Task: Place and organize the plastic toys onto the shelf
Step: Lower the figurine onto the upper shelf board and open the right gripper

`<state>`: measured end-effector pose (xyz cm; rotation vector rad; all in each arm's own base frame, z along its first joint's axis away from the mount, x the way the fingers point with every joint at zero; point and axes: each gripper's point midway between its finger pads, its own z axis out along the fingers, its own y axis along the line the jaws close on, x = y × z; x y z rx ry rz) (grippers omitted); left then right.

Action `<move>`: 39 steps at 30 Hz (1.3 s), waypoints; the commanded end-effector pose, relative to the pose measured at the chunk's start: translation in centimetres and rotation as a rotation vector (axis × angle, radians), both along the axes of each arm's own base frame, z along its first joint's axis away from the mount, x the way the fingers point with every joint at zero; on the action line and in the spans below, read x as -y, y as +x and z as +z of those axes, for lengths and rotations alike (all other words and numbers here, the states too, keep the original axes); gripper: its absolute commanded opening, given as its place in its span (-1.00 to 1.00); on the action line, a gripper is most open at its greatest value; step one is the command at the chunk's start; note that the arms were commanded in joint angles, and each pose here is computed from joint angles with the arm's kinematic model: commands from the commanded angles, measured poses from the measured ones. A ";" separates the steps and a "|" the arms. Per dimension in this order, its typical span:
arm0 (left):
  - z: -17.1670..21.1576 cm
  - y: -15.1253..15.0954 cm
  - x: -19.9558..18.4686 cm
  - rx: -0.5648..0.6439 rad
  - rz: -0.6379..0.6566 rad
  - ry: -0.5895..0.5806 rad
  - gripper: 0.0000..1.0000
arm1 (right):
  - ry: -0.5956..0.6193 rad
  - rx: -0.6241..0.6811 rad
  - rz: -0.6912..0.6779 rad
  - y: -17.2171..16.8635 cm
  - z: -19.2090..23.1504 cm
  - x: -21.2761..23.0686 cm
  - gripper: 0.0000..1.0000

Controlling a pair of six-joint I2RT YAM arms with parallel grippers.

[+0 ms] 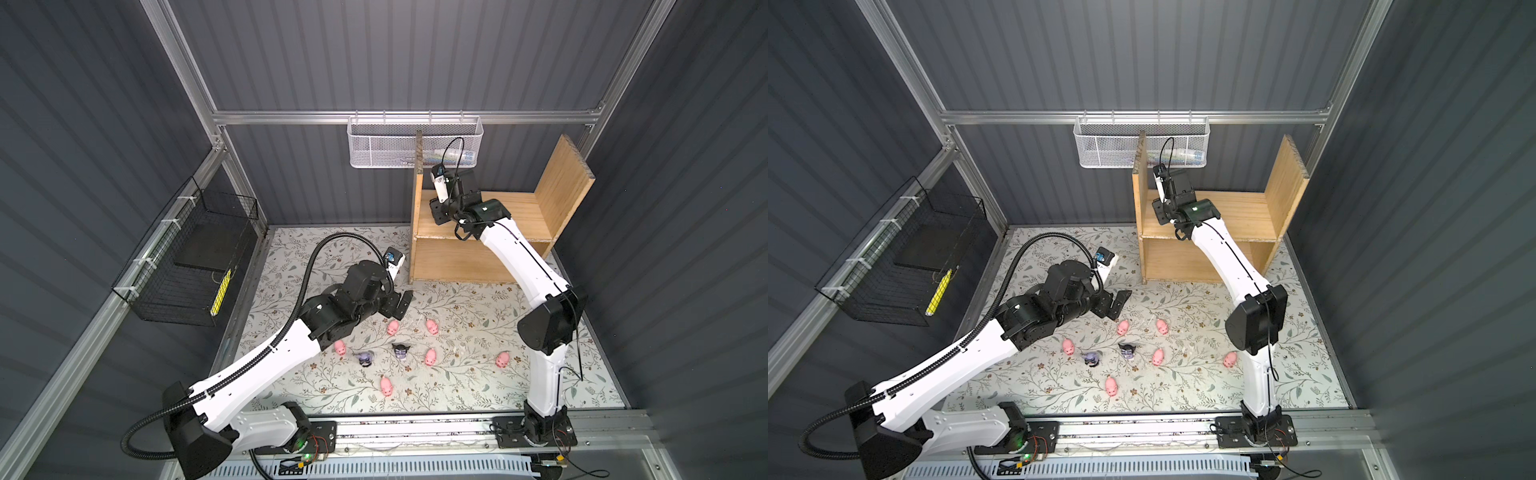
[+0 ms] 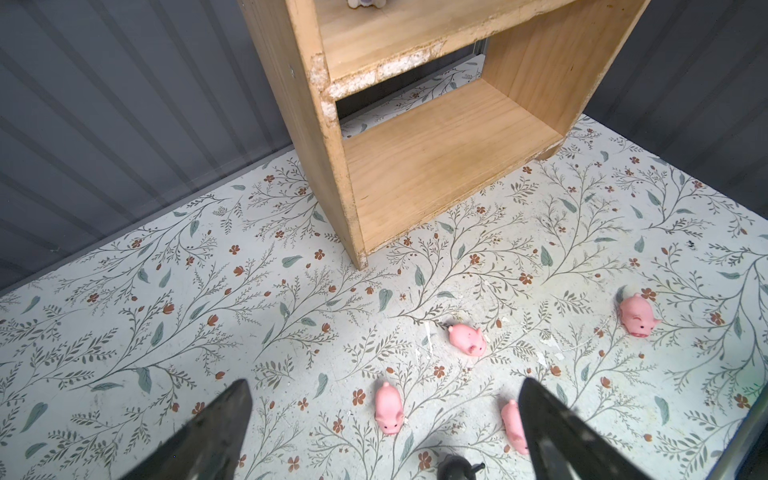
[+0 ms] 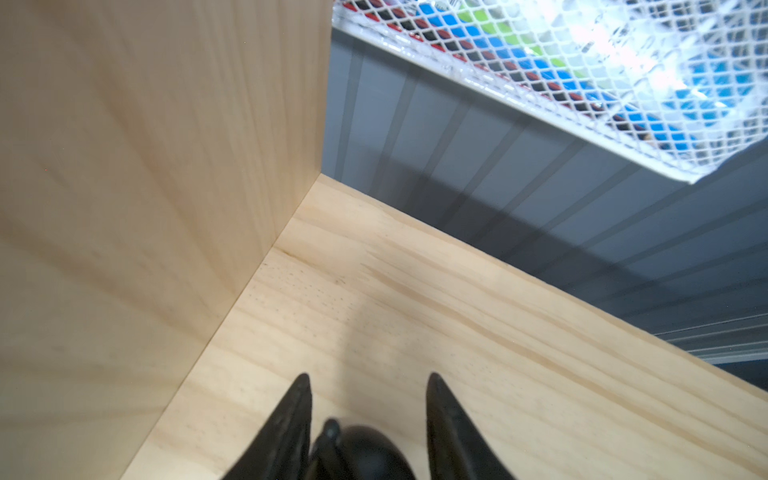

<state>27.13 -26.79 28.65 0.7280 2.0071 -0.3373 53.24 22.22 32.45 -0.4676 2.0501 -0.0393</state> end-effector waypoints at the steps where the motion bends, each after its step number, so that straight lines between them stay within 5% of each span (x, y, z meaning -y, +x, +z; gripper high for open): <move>1: 0.2 0.0 -0.1 0.011 -0.003 0.021 0.99 | 0.019 0.018 -0.002 0.3 0.9 0.1 -0.17; 28: 0.5 -0.5 -0.9 0.018 0.008 0.011 0.99 | 0.074 -0.017 0.002 -2.5 1.6 0.7 0.51; 39: 0.7 -0.8 -1.3 0.013 0.016 0.006 0.99 | 0.077 -0.050 -0.016 -4.5 0.7 1.8 0.60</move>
